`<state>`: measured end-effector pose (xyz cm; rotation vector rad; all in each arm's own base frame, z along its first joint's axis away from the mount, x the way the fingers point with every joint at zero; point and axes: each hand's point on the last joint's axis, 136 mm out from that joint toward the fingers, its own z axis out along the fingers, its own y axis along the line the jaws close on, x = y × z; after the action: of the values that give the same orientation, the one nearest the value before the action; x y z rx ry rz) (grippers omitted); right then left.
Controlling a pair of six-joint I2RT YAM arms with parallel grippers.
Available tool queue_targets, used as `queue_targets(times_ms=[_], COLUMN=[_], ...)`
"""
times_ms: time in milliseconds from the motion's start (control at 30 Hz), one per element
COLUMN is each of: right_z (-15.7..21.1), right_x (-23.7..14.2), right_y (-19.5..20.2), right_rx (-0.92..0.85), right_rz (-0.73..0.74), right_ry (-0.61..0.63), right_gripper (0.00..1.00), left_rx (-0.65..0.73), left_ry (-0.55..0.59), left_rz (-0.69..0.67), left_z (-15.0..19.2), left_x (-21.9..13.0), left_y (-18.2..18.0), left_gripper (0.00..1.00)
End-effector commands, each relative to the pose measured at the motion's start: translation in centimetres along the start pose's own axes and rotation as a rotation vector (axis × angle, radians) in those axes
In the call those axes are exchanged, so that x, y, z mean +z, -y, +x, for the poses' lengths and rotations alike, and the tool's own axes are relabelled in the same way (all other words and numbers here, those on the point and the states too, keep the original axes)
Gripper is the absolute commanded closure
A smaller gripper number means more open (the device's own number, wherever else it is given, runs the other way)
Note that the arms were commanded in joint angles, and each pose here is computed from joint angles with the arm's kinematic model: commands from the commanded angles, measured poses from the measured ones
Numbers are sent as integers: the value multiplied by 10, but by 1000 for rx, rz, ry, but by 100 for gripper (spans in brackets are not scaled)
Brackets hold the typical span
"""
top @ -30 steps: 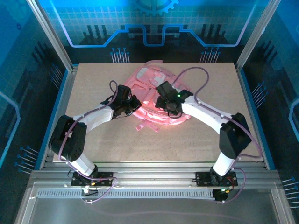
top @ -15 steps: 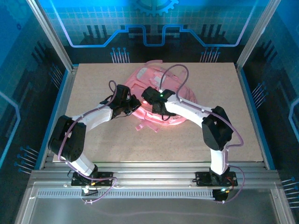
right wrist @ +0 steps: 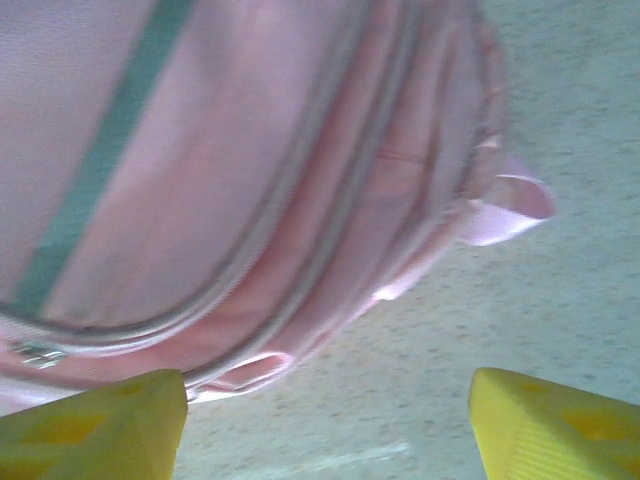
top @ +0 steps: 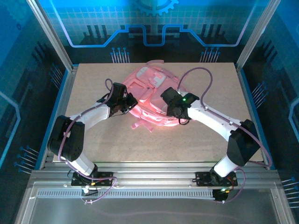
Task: Pack books, pencil case, and school supplies into a backpack
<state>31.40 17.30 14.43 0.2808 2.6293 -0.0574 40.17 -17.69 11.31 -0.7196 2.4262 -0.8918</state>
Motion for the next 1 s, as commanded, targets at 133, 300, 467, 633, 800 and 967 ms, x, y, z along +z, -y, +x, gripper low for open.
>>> queue_targets(times_ms=[133, 300, 467, 633, 800, 967], right_z=[-2, -14, -13, -2, 7, 12], right_x=[-2, 16, 41, 49, 41, 35], right_y=[-61, -79, -79, -48, 0, 35], right_rx=[49, -44, -122, -188, -179, -210], right_rz=[-188, -76, 60, 199, 236, 250], right_ry=[-3, 27, 22, -3, -5, -30], right_gripper=[25, 22, 22, 22, 22, 22], left_rx=[49, 42, 46, 51, 45, 42], left_ry=[65, 59, 77, 100, 122, 140], left_rz=[65, 73, 69, 56, 19, -10], left_z=[-15, -14, -17, -23, -39, -53], left_x=[-22, -23, -27, -26, -20, -18], left_y=[27, 28, 28, 25, 12, 4], left_gripper=[100, 100, 100, 100, 100, 100])
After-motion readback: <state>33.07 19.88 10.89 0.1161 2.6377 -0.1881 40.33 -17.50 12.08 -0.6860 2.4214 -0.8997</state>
